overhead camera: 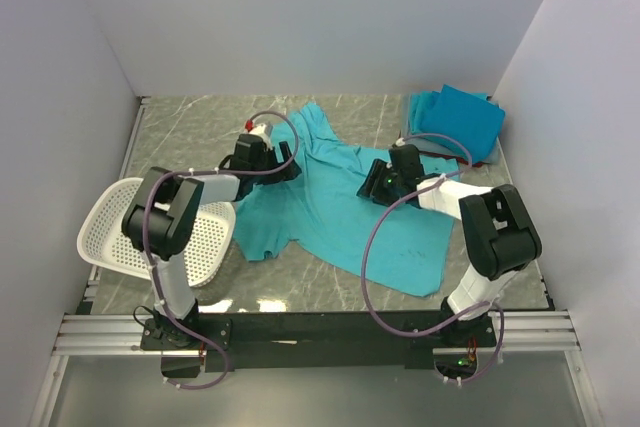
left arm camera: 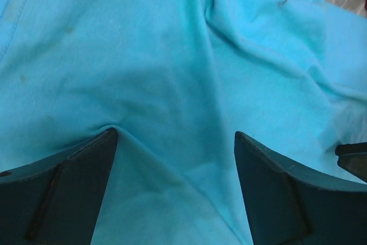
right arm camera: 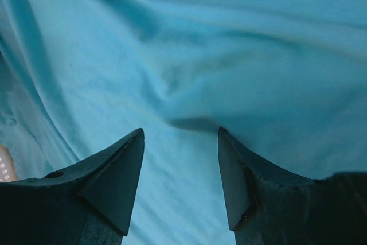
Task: Fold and stack the t-shirts
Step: Fold the tshirt
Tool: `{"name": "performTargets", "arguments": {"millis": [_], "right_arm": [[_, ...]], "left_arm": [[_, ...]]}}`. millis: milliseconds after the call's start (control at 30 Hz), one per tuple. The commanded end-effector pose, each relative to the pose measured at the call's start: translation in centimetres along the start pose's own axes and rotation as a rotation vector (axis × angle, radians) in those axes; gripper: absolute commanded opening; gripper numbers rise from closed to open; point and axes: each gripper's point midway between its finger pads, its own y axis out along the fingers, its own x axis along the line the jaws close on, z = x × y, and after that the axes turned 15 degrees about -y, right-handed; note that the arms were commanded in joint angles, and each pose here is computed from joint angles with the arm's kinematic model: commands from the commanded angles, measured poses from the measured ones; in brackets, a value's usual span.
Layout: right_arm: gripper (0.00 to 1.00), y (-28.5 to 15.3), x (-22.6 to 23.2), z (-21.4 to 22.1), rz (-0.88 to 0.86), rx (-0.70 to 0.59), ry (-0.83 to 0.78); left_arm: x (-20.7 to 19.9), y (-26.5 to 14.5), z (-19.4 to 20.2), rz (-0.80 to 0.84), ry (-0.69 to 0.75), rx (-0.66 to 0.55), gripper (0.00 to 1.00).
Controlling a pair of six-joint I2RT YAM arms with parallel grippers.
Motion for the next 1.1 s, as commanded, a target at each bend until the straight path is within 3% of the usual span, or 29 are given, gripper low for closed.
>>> {"name": "performTargets", "arguments": {"millis": [0,533,1067], "right_arm": [[0.61,-0.1,-1.6,-1.2,0.003,-0.018,0.067],[0.61,-0.1,-6.9,-4.0,-0.006,-0.062,0.187],[0.61,-1.6,-10.3,-5.7,0.099,-0.099,0.212]], "left_arm": [[-0.2,1.7,0.8,0.024,-0.025,0.042,0.89],[-4.1,8.3,3.7,0.063,0.026,0.151,0.89],[-10.3,9.8,0.7,0.153,0.100,0.114,0.89]]}}
